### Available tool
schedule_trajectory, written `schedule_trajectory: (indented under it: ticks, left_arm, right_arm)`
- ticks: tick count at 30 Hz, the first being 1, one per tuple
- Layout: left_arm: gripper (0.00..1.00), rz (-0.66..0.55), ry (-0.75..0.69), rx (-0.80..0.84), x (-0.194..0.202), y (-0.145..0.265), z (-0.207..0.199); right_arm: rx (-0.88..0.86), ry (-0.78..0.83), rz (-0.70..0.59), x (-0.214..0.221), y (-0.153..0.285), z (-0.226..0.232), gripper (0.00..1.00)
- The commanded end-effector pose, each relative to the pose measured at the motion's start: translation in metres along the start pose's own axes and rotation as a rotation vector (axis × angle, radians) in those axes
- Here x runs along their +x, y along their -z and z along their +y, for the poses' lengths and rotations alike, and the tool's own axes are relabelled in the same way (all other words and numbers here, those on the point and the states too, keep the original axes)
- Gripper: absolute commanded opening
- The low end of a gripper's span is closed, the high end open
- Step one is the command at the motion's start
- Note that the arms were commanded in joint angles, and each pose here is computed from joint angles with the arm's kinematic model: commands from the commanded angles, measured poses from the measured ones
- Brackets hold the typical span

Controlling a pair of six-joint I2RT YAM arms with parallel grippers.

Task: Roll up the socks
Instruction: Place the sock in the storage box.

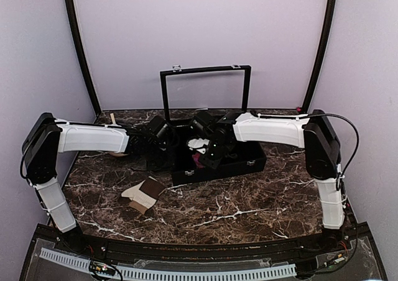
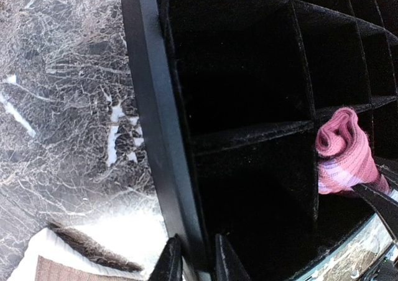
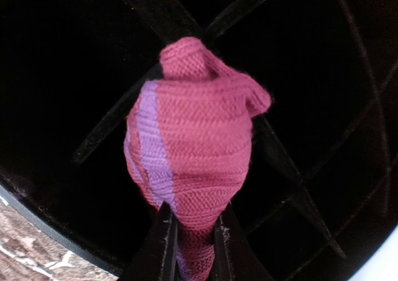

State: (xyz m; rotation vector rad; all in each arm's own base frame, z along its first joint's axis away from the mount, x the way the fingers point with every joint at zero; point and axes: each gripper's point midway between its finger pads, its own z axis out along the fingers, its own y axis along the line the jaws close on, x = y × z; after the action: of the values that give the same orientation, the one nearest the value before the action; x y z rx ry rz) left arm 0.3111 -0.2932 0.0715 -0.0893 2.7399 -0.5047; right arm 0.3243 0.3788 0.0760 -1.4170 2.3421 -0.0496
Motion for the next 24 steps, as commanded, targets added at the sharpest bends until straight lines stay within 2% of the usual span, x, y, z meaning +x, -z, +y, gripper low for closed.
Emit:
schedule_trajectory:
  ticks: [1,9,17,24]
  left_arm:
    - [0.05,0.088,-0.122,0.136,0.028,0.021,-0.030]
    - [0.06,0.081,-0.134,0.115,0.026,0.022,-0.027]
    - [0.06,0.080,-0.142,0.101,0.024,0.021,-0.026]
    - [0.06,0.086,-0.151,0.102,0.023,0.019,-0.029]
  right_arm:
    - [-0.105,-0.067,0.133,0.025,-0.005,0.006,0.00]
    - [-0.166,-0.133,0.204,0.033,-0.019,-0.010,0.00]
    - [-0.218,-0.188,0.201,0.028,-0.027,-0.022,0.00]
    - [-0.269,-0.204,0.223,0.033,-0.040,-0.014,0.00]
